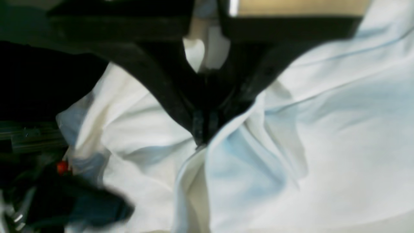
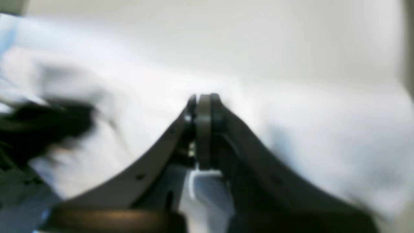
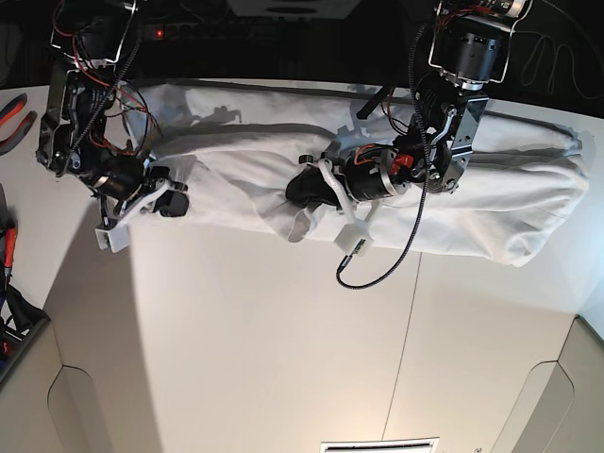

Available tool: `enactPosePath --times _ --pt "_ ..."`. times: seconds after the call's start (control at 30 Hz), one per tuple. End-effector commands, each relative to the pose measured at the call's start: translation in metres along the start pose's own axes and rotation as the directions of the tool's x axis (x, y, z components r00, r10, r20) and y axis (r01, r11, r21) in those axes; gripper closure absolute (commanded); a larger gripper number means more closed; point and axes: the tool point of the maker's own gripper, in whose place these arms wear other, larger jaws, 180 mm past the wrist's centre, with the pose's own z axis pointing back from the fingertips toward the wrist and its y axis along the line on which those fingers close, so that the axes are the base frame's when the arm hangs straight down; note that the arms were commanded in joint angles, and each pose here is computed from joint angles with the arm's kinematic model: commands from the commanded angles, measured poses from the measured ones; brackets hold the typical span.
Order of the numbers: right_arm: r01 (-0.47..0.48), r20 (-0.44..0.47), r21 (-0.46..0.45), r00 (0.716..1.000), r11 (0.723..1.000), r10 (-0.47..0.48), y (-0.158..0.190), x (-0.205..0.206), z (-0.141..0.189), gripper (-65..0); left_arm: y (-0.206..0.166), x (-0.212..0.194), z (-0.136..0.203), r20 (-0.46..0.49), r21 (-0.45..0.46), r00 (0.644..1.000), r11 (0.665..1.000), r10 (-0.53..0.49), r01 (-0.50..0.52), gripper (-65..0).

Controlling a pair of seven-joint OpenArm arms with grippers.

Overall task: Layout the t-shirt on the table in an organized manner, then fold the t-shirt properly
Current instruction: 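Move the right gripper to the strip end and tuck the fabric, then grasp both ends of the white strip with the left and right grippers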

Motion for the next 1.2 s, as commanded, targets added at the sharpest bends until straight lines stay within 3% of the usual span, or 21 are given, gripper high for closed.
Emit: enactPosePath --times 0.0,0.07,0.23,0.4,0.5,0.63,0.7,0.83,0.87,1.0,1.17 --pt "-0.007 0.034 -0.036 0.999 0.999 0.008 -0.014 0.013 0.007 0.0 0.005 0.01 0.002 0.01 0.021 1.0 1.0 -0.019 0.019 0.0" --pt "0.011 0.029 -0.096 1.0 0.995 -0.009 -0.038 0.009 0.014 0.0 0.005 0.01 0.002 0.01 0.021 1.0 1.0 -0.019 0.019 0.0" --pt "0.075 0.137 -0.185 0.989 0.98 -0.05 -0.082 0.033 0.048 0.0 0.005 0.01 0.002 0.011 0.021 1.0 1.0 -0.019 0.019 0.0" --pt "0.101 0.198 -0.24 0.979 0.965 -0.053 -0.112 0.051 0.08 0.0 0.005 0.01 0.002 0.01 0.021 1.0 1.0 -0.019 0.019 0.0" --pt "0.128 0.237 -0.214 0.969 0.968 -0.076 -0.115 0.06 0.09 0.0 0.004 0.013 0.002 0.023 0.016 1.0 1.0 -0.016 0.015 0.0" --pt "0.146 0.295 -0.074 0.948 0.986 -0.118 -0.09 0.08 0.099 0.0 -0.012 0.029 0.004 0.095 -0.064 0.996 0.998 -0.006 0.013 0.0" --pt "0.114 0.306 -0.057 0.948 0.992 -0.091 -0.079 0.089 0.105 0.0 -0.032 0.042 0.009 0.133 -0.144 0.99 0.987 -0.053 0.072 0.0" --pt "0.018 0.339 -0.055 0.941 0.998 0.002 -0.052 0.108 0.116 0.0 -0.066 0.077 0.026 0.208 -0.213 0.973 0.966 -0.104 0.149 0.0" --pt "-0.006 0.348 -0.054 0.937 0.999 0.024 -0.044 0.113 0.118 0.0 -0.075 0.086 0.031 0.23 -0.22 0.964 0.958 -0.132 0.184 -3.4" --pt "-0.083 0.413 -0.012 0.907 0.997 0.08 -0.002 0.13 0.124 0.0 -0.094 0.119 0.056 0.317 -0.185 0.918 0.934 -0.239 0.307 -19.4" --pt "-0.145 0.411 0.133 0.908 0.98 0.078 0.063 0.12 0.104 0.0 -0.056 0.147 0.089 0.375 -0.015 0.879 0.946 -0.295 0.324 -19.9"
